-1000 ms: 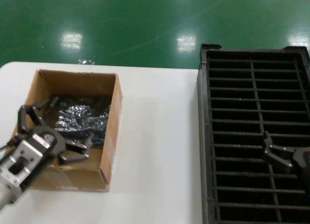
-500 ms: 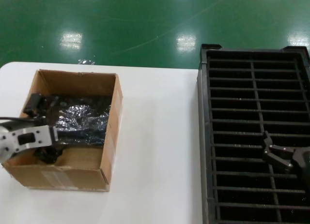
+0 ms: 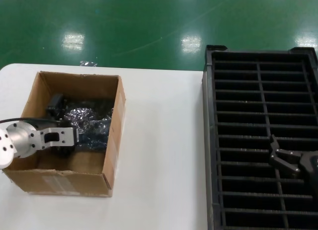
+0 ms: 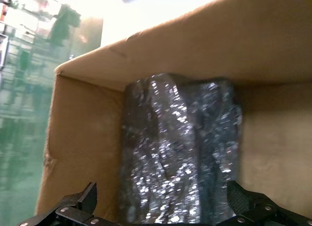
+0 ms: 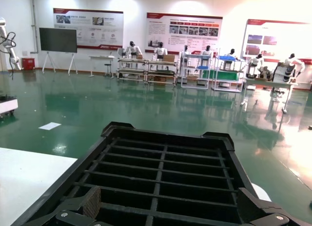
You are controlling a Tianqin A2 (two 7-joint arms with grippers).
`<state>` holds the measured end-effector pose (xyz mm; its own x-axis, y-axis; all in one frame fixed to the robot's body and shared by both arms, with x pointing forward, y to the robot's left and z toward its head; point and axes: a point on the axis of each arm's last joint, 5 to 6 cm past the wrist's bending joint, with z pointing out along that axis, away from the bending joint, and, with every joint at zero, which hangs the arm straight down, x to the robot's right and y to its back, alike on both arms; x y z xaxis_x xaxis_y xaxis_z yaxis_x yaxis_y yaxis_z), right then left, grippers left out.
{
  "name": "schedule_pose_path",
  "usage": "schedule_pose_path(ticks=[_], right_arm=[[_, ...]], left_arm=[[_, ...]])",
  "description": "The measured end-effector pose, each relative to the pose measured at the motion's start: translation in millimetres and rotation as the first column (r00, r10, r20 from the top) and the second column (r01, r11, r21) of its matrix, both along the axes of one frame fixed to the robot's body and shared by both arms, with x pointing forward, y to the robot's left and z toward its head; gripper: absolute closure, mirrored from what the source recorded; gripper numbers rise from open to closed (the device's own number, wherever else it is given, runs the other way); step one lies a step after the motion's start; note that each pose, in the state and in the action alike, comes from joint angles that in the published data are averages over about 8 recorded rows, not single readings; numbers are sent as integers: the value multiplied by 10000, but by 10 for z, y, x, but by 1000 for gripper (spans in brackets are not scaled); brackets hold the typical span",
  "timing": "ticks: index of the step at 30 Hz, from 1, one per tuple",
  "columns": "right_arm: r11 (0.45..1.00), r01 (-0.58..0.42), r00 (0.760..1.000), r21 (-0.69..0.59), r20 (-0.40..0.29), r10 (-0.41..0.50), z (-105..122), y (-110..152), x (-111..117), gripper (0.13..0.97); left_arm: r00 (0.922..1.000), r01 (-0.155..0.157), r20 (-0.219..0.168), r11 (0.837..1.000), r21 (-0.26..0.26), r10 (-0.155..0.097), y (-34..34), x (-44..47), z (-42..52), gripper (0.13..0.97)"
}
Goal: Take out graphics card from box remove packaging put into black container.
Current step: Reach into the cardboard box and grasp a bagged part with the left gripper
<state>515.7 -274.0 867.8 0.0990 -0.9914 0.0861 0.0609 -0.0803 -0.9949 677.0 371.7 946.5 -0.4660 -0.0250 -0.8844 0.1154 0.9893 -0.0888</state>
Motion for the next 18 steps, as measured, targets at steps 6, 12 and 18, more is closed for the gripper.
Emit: schedule_pose_path(ticks=[6,12,18], right_arm=[[10000,0,10000,0,0,0,0,0,0,130],[10000,0,10000,0,0,0,0,0,0,130],[10000,0,10000,0,0,0,0,0,0,130]], left_arm=[[9989,-53,458,9998,193,44,-20,74,-65,192],[9982,-72,595,9995,314,53,-31,75,-115,261],[9983,-102,575,9994,329,83,-35,55,-179,346]])
